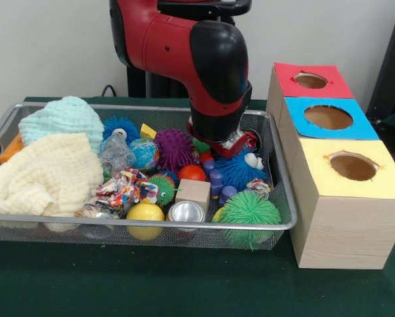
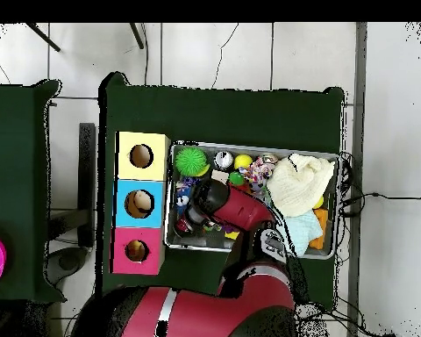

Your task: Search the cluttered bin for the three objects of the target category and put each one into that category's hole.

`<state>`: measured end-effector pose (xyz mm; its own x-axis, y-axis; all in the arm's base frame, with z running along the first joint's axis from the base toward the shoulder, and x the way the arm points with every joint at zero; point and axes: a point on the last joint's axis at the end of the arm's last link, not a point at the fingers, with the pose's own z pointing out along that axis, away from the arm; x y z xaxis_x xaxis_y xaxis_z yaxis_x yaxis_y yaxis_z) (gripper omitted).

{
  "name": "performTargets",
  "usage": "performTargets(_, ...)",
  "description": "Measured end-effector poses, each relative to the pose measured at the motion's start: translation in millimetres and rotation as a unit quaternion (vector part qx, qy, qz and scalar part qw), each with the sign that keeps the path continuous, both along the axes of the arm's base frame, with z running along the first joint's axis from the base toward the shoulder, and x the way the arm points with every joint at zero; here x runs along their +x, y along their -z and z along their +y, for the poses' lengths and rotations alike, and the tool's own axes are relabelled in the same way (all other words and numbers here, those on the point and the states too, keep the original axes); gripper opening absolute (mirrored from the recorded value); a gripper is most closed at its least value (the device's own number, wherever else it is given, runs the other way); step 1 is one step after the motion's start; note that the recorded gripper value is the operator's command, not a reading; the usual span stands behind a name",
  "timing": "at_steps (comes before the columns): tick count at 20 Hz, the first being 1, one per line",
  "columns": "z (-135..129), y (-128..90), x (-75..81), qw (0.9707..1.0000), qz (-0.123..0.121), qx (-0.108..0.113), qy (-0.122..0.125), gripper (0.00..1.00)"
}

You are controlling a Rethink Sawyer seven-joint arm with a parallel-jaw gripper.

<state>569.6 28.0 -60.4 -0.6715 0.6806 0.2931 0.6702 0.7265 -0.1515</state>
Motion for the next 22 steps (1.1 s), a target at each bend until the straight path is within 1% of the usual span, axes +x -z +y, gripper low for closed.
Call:
performTargets(3,-0.2,-2.1,4.6,1.0,-0.002,0.001,0.0,0.0)
performTargets(6,0.5,-9.0,8.2,1.0,0.001,0.005,0.0,0.0)
performTargets(10,2.7,-27.9,15.6,0.9999,0.004,0.013,0.001,0.0)
performTargets(11,4.4,-38.8,21.3,0.9998,0.003,0.018,0.003,0.0)
performTargets(12,5.3,-44.8,25.3,0.9998,0.0,0.02,0.004,0.0)
performTargets(13,6.4,-52.6,30.7,0.9997,-0.004,0.022,0.006,0.0)
performTargets(14,7.9,-65.8,39.7,0.9996,-0.012,0.025,0.008,0.0)
performTargets(16,9.0,-74.5,45.4,0.9995,-0.018,0.026,0.008,0.0)
performTargets(18,12.2,-97.3,61.2,0.9989,-0.037,0.028,0.009,0.0)
performTargets(20,13.3,-105.6,68.4,0.9984,-0.047,0.028,0.009,0.0)
performTargets(21,15.3,-116.0,80.8,0.9976,-0.063,0.028,0.008,0.0)
performTargets(22,16.2,-119.1,86.2,0.9972,-0.069,0.027,0.007,0.0)
